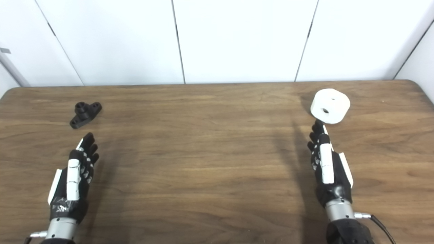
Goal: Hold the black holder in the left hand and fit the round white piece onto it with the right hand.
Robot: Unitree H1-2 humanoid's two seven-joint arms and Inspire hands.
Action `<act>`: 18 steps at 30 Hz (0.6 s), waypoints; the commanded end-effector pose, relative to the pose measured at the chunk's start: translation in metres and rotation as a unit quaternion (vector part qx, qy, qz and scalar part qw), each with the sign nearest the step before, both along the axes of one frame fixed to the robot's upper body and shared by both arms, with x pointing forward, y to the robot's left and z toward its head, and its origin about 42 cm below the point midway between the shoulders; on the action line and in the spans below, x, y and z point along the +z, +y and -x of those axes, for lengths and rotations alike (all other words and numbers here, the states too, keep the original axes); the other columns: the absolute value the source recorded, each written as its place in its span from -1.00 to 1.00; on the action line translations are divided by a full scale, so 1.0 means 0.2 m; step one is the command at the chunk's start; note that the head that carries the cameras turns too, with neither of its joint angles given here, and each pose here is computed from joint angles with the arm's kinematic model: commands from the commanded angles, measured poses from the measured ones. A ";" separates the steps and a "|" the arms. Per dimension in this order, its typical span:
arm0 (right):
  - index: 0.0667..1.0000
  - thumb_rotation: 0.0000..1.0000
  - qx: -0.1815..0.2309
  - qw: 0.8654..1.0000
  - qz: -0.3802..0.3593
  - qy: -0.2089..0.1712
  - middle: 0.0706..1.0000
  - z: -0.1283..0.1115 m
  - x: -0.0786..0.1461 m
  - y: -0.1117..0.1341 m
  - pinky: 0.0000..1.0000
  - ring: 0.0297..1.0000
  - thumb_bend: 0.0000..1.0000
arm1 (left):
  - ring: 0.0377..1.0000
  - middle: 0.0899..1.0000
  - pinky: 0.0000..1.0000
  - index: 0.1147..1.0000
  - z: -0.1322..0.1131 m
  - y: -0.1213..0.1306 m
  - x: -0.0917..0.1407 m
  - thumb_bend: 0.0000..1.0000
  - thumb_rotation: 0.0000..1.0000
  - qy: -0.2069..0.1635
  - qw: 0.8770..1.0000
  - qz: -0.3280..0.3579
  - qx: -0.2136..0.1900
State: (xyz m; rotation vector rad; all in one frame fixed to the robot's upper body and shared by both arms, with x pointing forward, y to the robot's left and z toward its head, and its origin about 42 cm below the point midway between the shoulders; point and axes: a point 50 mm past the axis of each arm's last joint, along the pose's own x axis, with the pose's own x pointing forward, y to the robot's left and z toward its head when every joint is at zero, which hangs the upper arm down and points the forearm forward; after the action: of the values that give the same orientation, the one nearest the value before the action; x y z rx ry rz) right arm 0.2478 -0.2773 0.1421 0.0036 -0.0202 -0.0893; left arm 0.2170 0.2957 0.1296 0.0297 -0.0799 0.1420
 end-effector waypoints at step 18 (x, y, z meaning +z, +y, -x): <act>1.00 1.00 0.027 0.999 0.025 -0.034 1.00 0.01 -0.02 -0.12 1.00 1.00 0.27 | 1.00 0.99 1.00 0.90 0.01 -0.14 -0.08 -0.06 0.96 -0.033 0.999 -0.004 -0.001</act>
State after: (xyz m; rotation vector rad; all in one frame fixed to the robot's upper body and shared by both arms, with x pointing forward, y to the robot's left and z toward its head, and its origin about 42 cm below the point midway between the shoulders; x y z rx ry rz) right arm 0.2430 -0.2983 0.1298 -0.0373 -0.0254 -0.0526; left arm 0.2166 0.2737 0.1123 0.0338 -0.1058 0.1450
